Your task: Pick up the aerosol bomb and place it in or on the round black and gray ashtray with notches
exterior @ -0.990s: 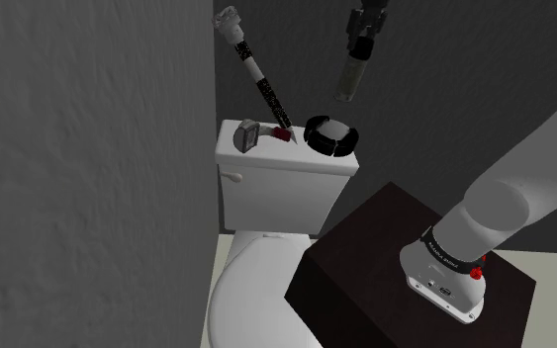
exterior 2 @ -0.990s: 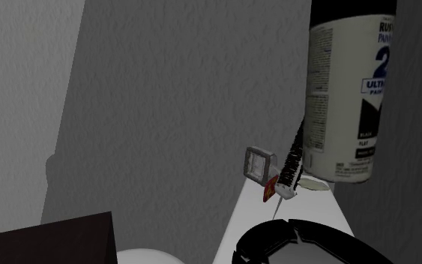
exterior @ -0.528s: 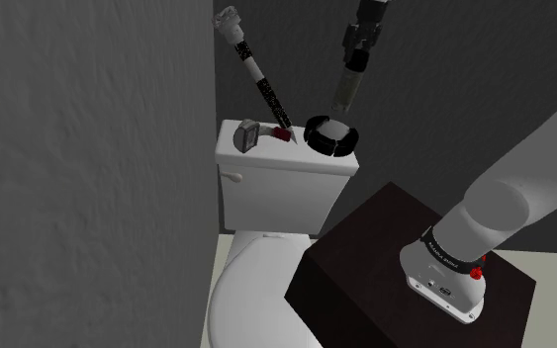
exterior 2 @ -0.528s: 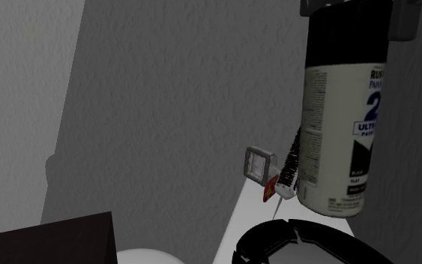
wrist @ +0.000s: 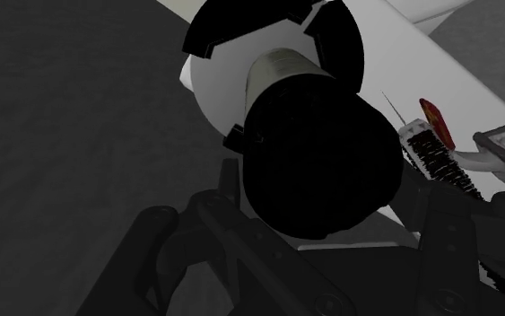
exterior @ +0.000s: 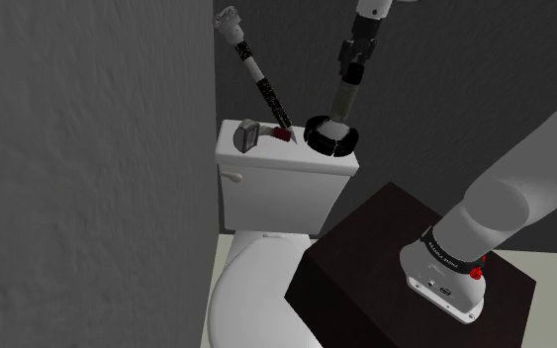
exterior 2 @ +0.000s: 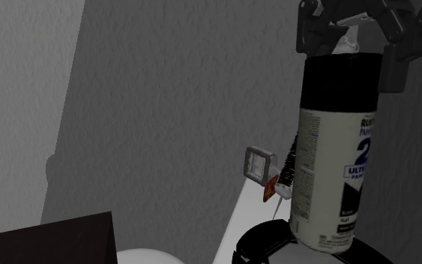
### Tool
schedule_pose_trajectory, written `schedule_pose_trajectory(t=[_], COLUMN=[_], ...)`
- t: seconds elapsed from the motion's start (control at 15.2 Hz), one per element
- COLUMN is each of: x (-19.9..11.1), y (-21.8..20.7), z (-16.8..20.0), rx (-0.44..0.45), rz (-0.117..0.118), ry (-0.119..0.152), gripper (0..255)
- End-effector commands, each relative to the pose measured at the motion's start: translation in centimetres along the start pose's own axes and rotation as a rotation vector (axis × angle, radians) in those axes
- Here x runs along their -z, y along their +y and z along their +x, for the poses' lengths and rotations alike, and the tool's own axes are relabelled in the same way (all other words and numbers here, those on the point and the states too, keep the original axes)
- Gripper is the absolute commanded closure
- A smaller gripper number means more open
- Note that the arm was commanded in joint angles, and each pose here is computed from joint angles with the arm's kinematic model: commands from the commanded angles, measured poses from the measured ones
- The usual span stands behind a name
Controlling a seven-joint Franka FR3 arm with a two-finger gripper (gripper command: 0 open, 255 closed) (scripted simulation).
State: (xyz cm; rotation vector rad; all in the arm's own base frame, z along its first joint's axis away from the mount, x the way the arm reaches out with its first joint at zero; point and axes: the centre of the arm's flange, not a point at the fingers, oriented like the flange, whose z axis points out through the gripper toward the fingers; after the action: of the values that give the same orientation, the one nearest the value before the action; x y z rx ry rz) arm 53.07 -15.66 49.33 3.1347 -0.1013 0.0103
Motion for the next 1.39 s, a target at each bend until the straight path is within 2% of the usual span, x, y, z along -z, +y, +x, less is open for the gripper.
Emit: schedule_pose_trajectory(t=[0.0,0.53,1.06,1.12,1.32], x=[-1.1,-5.2,-5.2,-5.2,-5.3], y=[0.0,0.0,0.0,0.0,0.0], z=[0.1,0.0,0.0,0.0,0.0], rx=[0.0,0.0,0.0,0.0,0.0], rz=[0.0,0.0,0.0,0.0,0.0], ry=[0.002,0.002,0.002,0.002,0.002], gripper=[255,255,255,0,0])
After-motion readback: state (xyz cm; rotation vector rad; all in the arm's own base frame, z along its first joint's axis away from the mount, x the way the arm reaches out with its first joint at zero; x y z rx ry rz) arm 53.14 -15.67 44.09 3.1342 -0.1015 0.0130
